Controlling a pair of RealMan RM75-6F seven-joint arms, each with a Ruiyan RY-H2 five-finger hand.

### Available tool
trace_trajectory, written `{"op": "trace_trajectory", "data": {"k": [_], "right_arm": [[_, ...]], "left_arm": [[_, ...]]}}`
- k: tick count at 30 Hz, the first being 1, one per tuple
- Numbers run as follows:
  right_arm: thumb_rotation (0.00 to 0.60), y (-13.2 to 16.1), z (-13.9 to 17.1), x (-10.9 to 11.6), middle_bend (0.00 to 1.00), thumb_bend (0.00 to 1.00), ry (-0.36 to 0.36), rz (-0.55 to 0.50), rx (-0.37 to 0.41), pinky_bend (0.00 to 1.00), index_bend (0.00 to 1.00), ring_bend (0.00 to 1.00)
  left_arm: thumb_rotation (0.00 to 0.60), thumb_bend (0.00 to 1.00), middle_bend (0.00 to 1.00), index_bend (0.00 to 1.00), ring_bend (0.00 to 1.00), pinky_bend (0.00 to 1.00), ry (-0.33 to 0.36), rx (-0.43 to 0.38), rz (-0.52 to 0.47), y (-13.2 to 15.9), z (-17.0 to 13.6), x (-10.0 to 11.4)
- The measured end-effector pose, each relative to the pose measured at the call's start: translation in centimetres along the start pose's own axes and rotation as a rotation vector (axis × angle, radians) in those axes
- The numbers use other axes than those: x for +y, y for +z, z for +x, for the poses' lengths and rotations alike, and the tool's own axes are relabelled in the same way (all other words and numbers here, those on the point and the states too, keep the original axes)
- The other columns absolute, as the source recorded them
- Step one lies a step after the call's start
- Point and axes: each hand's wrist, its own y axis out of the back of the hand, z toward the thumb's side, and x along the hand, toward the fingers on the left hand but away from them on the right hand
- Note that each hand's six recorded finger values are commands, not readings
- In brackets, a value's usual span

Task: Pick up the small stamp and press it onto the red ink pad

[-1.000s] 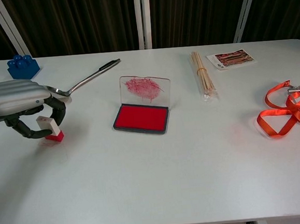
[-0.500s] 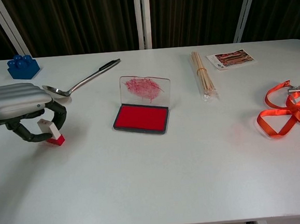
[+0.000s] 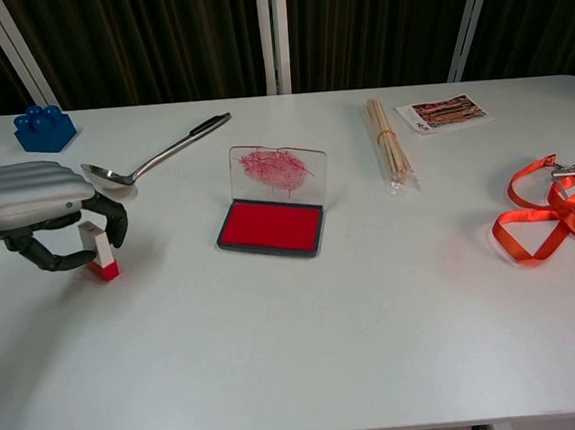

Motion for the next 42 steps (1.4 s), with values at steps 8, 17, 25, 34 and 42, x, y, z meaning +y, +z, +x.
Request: {"op": "trace_trajectory", "data": {"k": [8,17,25,34,42], "right_arm": [[0.6,0.1,0.0,0.0,0.0,0.26,0.001,0.001,-0.001,0.0,0.0,0.0],[0.6,0.0,0.0,0.1,0.0,0.26,-0.002,0.001,-0.001,0.0,0.0,0.0],[0.6,-0.2,0.0,0.2,0.0,0.26,0.001,-0.001,-0.008,0.0,0.0,0.0],[0.6,-0.2,-0.4,0.2,0.0,0.26,0.013,-0.015,-0.013,0.0,0.0,0.0],[0.6,-0.2,-0.8,0.0,0.0,0.26,0.011,-0.024,-0.016,0.0,0.0,0.0]], "left_arm": [[0.6,0.41,0.38,0.36,0.91,1.0,0.003,-0.003,0.001,-0.1,-0.5,0.1],[0.6,0.41,0.35,0.33,0.91,1.0,-0.002,0.009,0.004,-0.6,-1.6,0.2],[0.6,0.35,0.32,0.22,0.9,0.99,0.03,0.019,-0.001,-0.8,-3.6,1.7],[0.101,0.14,0.12,0.15,0.13,0.2,0.343,0.119,-0.018,-2.4,-8.9,8.9],[0.0,0.08,0.06,0.08,0.08,0.17,0.358,0.41,-0.056,-6.5,-14.5,6.5]]}}
